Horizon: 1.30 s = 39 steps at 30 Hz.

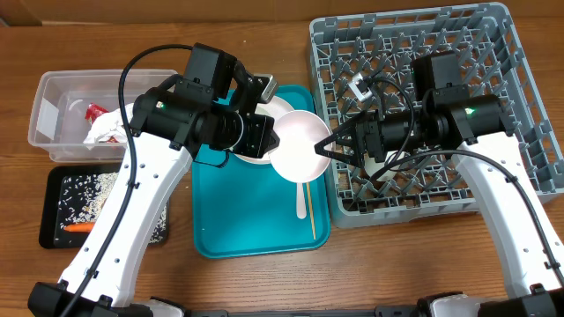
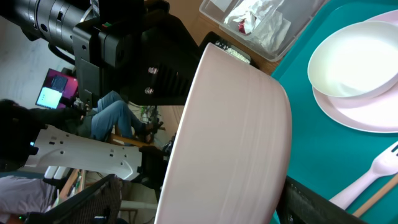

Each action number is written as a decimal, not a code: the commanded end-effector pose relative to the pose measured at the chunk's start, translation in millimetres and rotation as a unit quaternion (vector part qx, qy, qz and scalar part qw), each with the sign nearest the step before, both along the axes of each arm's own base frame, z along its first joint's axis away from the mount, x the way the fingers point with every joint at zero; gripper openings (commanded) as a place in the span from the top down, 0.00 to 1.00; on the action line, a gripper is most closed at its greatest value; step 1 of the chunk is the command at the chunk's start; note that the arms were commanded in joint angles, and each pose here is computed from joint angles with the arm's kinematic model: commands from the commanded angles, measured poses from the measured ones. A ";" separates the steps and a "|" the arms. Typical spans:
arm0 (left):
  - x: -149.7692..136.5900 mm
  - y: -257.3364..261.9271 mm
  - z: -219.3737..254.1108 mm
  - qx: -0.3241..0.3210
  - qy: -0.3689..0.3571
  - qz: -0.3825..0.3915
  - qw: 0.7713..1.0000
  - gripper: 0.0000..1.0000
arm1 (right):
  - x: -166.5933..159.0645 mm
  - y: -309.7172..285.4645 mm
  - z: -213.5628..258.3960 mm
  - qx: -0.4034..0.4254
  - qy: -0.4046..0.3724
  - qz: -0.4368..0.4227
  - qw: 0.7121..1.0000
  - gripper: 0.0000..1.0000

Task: Sort waste into correct bins and load items into the dishwasher
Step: 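Close the right gripper on the pink bowl held by the left gripper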

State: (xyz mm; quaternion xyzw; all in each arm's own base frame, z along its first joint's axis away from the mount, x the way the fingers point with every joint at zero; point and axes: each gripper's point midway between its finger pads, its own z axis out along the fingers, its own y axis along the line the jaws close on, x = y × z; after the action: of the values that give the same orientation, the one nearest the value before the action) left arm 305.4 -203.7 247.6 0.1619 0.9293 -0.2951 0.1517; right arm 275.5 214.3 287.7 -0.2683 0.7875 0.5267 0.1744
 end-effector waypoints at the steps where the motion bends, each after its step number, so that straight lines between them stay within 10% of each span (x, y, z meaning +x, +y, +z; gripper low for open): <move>1: 2.4 -2.6 2.9 -0.001 -0.003 0.003 1.000 0.96 | -1.2 1.9 1.6 0.005 0.001 0.003 1.000 0.19; 39: 3.4 -2.9 2.7 -0.001 -0.004 0.003 1.000 0.94 | -1.5 1.1 -5.3 -0.001 0.007 0.001 1.000 0.57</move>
State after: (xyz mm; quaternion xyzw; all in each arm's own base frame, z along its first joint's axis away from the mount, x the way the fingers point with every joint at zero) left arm 306.8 -201.8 246.5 0.1607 0.9312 -0.2884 0.1543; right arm 278.8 211.1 277.7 -0.2553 0.8033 0.5110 0.1685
